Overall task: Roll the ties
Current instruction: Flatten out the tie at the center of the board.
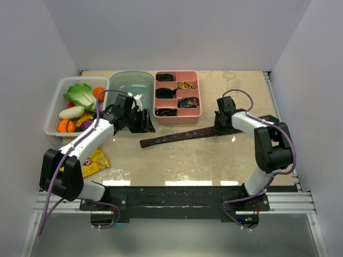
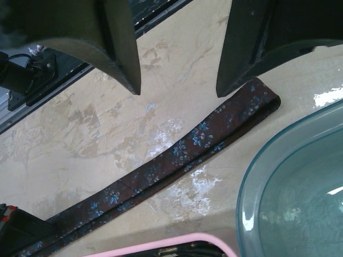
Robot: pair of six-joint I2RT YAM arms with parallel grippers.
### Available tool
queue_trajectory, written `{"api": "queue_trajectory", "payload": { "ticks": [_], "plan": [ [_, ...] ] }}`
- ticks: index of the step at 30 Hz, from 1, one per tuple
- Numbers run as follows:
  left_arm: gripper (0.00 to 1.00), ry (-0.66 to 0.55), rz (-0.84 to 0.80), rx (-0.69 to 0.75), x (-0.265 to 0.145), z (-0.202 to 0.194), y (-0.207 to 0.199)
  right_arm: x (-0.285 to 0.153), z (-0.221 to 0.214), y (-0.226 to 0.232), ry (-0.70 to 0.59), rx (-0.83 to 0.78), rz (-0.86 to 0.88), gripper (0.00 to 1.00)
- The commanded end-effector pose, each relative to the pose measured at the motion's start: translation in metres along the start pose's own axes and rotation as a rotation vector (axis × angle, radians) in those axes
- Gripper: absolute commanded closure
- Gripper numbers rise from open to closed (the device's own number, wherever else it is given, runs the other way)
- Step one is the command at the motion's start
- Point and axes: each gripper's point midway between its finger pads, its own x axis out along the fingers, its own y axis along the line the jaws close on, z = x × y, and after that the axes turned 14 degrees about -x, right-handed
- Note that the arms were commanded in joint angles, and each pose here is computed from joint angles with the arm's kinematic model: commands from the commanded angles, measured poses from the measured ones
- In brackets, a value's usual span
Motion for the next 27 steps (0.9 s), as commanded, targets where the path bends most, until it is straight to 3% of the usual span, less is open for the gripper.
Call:
{"api": "queue_trajectory", "payload": {
  "ticks": [1, 2, 3, 6, 27],
  "plan": [
    [0.62, 0.002, 0.117, -0.008, 0.005, -0.008, 0.028, -0.007, -0.027, -0.004, 0.09, -0.042, -0.016, 1.0],
    [0.7, 0.003, 0.149, -0.013, 0.006, -0.009, 0.035, -0.007, -0.029, -0.005, 0.094, -0.044, -0.016, 1.0],
    [0.84, 0.016, 0.191, -0.02, 0.008, -0.013, 0.043, -0.008, -0.03, -0.004, 0.099, -0.047, -0.012, 1.0],
    [1.0, 0.025, 0.287, -0.021, 0.014, -0.018, 0.062, -0.006, -0.033, -0.005, 0.106, -0.052, -0.016, 1.0],
    [1.0, 0.015, 0.573, 0.026, 0.061, -0.024, 0.111, -0.005, -0.041, -0.009, 0.131, -0.071, -0.029, 1.0]
  ]
}}
